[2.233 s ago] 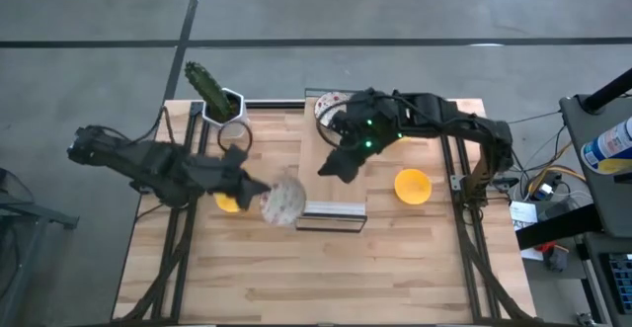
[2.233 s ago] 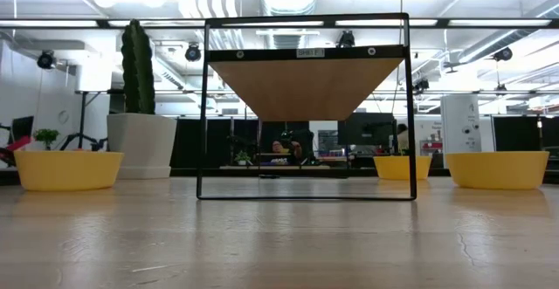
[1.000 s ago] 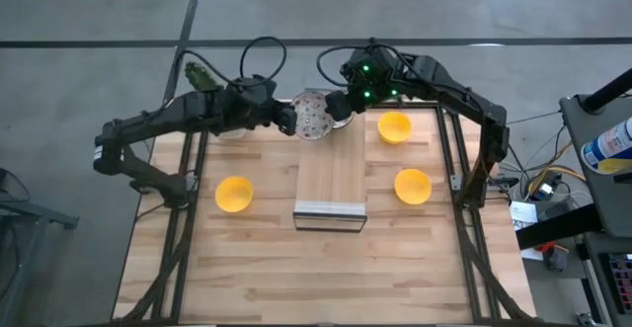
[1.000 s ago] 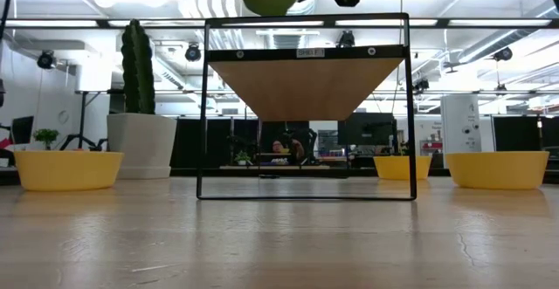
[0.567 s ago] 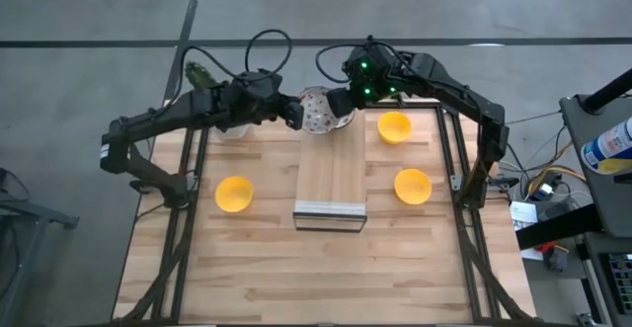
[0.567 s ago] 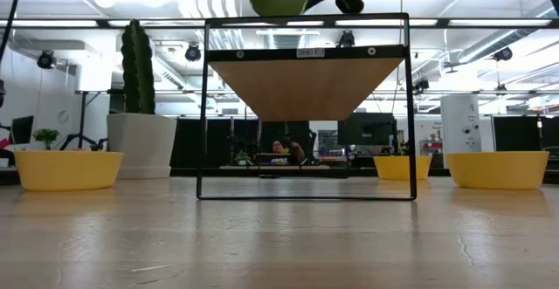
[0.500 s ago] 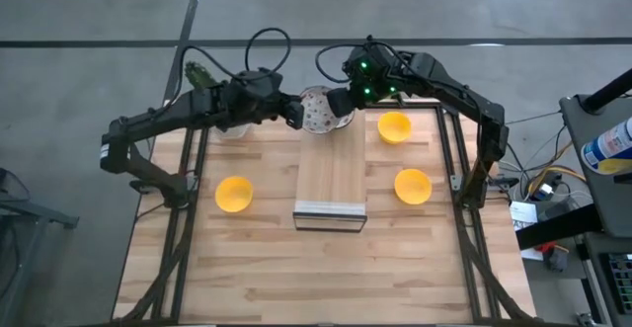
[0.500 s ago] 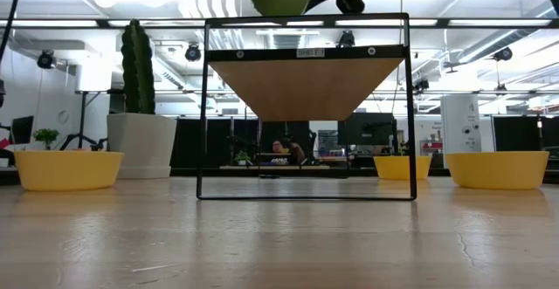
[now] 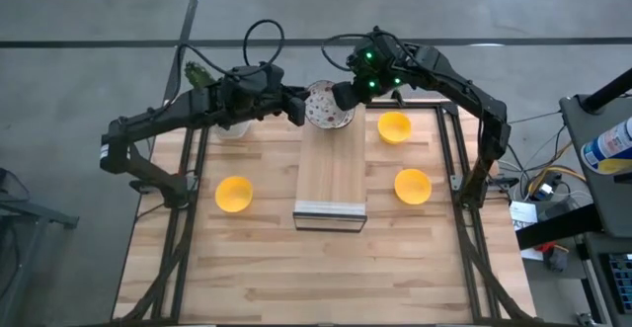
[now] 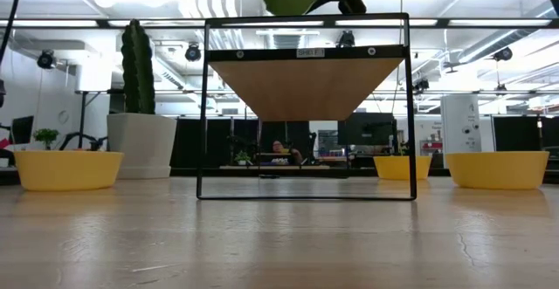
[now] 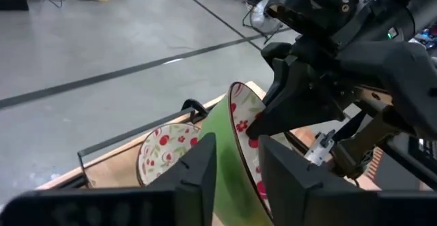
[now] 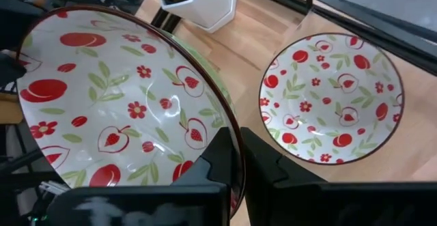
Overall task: Pick & Place Mini bowls
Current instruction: Stack the white bowl on top of the other white bowls on the shelf, then put the bottom right yellow bowl on the shelf
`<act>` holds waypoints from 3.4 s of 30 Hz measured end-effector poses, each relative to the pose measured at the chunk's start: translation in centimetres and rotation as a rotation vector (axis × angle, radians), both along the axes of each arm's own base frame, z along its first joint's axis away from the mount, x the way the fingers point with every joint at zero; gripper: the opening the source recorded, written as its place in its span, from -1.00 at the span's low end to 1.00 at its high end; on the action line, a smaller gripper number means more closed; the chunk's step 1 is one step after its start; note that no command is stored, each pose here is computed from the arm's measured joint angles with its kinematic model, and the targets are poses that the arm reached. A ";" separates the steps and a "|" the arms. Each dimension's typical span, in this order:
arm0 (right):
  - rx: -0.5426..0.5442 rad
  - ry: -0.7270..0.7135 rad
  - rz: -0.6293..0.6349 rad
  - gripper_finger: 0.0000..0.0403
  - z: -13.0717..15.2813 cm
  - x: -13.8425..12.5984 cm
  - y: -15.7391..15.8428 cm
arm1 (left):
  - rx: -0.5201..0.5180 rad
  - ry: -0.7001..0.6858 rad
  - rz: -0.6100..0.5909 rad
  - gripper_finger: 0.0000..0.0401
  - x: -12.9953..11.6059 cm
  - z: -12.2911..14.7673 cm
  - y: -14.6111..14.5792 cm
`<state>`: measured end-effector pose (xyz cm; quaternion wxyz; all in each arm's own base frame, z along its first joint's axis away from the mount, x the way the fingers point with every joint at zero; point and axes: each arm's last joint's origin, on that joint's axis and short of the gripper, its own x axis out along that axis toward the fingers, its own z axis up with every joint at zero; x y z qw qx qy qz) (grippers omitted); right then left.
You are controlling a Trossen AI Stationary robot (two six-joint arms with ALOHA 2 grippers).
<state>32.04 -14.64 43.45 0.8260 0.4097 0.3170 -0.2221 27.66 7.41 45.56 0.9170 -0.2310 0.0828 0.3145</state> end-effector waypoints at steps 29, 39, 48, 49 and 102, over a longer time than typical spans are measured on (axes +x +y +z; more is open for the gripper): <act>0.119 0.148 -0.123 -0.96 -3.4 -2.2 -5.9 | -0.020 -0.072 -0.052 -0.39 -5.6 2.7 -1.9; 0.161 0.251 -0.106 -0.96 -6.8 -0.6 -7.6 | -0.057 -0.021 -0.116 -0.39 -6.5 2.4 -2.9; 0.190 0.301 -0.115 -0.96 -8.7 0.2 -8.6 | -0.066 0.016 -0.121 -0.39 -6.9 2.2 -3.1; 0.193 0.306 -0.116 -0.96 -8.8 0.2 -8.6 | -0.066 0.015 -0.121 -0.39 -6.9 2.2 -3.1; 0.050 0.207 -0.020 -0.57 -3.2 -2.4 -4.9 | -0.154 0.285 -0.126 -0.39 -8.2 -0.2 -3.4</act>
